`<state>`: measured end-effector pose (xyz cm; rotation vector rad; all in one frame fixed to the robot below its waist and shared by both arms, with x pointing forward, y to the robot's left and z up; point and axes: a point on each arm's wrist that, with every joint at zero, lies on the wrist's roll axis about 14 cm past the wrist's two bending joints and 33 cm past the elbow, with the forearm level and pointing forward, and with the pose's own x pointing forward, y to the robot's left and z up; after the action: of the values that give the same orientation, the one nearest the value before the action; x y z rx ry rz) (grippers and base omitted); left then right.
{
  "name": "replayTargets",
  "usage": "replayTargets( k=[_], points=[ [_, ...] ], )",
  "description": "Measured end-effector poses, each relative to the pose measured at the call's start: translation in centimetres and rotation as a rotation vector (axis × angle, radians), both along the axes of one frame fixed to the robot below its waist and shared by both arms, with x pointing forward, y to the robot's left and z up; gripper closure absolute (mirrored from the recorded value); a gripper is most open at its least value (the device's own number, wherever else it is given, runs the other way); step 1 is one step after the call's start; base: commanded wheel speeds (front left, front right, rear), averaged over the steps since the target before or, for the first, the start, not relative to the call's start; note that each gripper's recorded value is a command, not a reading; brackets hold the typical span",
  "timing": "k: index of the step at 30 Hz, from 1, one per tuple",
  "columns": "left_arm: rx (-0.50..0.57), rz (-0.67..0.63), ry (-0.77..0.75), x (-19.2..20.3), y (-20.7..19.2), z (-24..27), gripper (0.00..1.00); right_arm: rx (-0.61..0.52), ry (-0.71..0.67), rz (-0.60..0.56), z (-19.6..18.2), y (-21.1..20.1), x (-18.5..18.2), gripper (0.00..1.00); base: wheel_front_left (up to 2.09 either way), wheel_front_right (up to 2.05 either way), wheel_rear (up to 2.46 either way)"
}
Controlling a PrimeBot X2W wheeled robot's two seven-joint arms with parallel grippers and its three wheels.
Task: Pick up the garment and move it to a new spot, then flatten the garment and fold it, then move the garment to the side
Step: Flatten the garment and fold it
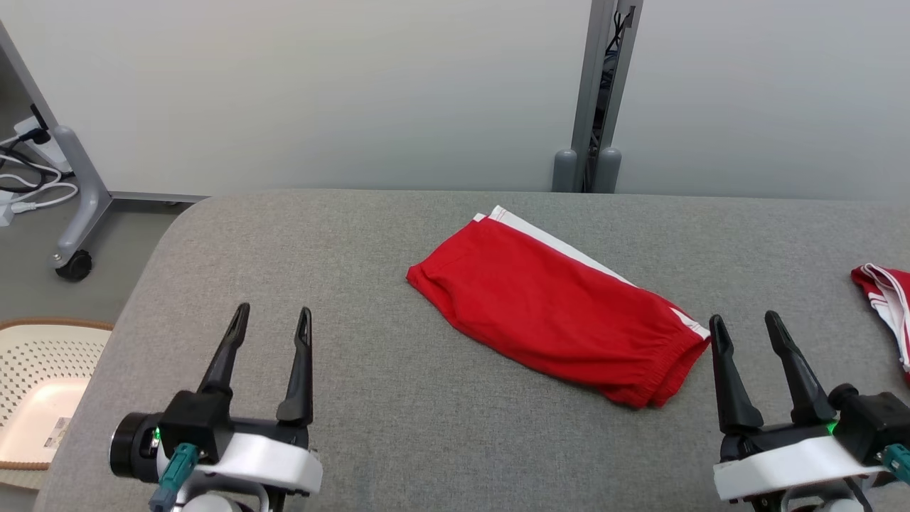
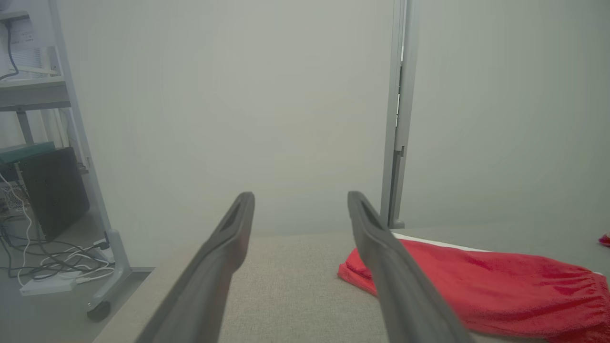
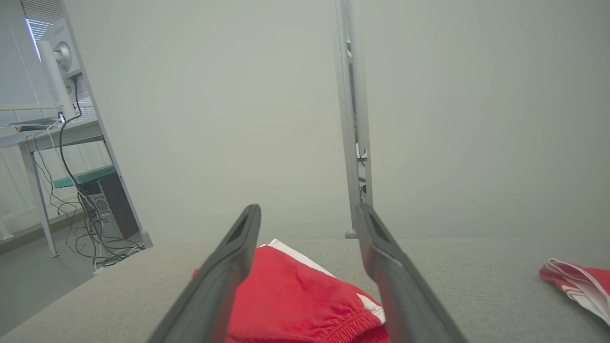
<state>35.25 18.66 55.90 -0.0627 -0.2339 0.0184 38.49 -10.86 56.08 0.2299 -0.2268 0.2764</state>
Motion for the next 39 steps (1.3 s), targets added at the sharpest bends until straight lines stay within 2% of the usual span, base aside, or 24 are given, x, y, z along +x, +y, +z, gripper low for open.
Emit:
replayTargets(
  k=[8, 20, 26, 30, 35, 39],
  points=[
    [-0.047, 0.004, 0.1, -1.7, 0.3, -3.8, 0.0, -0.026, 0.12, -0.034, -4.0, -1.1, -1.1, 0.0, 0.0, 0.0, 0.0],
    [-0.044, -0.05, 0.107, -1.5, -1.0, -4.0, 0.0, 0.003, 0.136, -0.044, -4.3, -1.4, -1.0, 0.0, 0.0, 0.0, 0.0],
    [-0.06, -0.055, 0.116, -1.6, -1.2, -4.3, 0.0, 0.047, 0.189, -0.031, -5.7, -0.9, -1.2, 0.0, 0.0, 0.0, 0.0],
    [-0.066, -0.061, 0.127, -1.7, -1.4, -4.6, 0.0, 0.075, 0.283, -0.018, -8.4, -0.4, -1.2, 0.0, 0.0, 0.0, 0.0],
    [-0.068, -0.065, 0.142, -1.4, -1.6, -5.0, 0.0, 0.165, 0.367, 0.006, -9.7, 0.9, 0.3, 0.0, 0.0, 0.0, 0.0],
    [-0.069, -0.054, 0.169, -1.6, -1.3, -5.9, 0.0, 0.193, 0.401, 0.036, -10.0, 2.3, 1.9, 0.0, 0.0, 0.0, 0.0]
  ],
)
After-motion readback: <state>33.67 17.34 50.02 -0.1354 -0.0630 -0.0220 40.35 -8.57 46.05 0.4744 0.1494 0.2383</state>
